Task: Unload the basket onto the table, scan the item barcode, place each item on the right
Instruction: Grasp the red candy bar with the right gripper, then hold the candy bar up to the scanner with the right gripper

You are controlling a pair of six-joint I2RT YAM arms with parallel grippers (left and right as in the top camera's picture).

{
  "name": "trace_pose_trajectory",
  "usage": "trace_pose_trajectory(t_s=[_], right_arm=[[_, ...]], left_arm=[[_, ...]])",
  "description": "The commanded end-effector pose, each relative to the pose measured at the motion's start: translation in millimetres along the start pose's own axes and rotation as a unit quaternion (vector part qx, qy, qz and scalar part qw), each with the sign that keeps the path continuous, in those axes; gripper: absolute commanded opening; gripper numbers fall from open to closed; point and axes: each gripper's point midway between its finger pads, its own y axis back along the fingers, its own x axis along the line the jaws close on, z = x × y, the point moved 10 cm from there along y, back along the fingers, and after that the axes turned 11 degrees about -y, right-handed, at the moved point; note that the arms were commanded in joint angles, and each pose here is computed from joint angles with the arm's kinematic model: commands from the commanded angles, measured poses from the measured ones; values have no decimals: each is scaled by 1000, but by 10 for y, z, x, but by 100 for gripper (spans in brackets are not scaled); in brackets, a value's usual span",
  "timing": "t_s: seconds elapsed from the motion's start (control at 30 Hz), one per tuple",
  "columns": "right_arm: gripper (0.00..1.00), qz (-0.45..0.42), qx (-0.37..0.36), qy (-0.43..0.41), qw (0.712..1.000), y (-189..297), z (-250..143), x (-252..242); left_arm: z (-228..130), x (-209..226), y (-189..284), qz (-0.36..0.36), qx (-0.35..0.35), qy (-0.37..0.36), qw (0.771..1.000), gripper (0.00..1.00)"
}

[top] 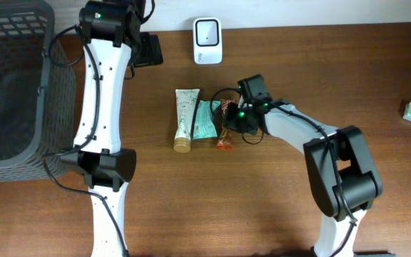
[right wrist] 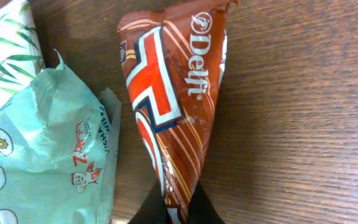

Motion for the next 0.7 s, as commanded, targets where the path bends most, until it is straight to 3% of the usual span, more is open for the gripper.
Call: trace_pose_trajectory(t_s=[0.0,0.1,0.2,0.33,0.4,0.57,0.67], right_arm=[[4,60,36,-18,997,153,137,-56],[4,169,26,-10,985,493,503,83],[4,271,-74,28,959,792,943,289],[4,252,-291,-11,923,940,1230,508],[4,230,-354,-57,905,900,1201,613],[4,288,-387,-30,876,780,1143,1065],[4,296,-358,-17,886,717,1368,1333]], left_arm=[[-7,-1,36,4,-3,-9,1000,99],[-7,-1,36,4,-3,-9,1000,99],[-7,-1,36,4,-3,-9,1000,99],[-7,-1,36,4,-3,-9,1000,99],[-7,-1,36,4,-3,-9,1000,99],[-7,-1,36,4,-3,-9,1000,99],[-7,-1,36,4,-3,-9,1000,99]])
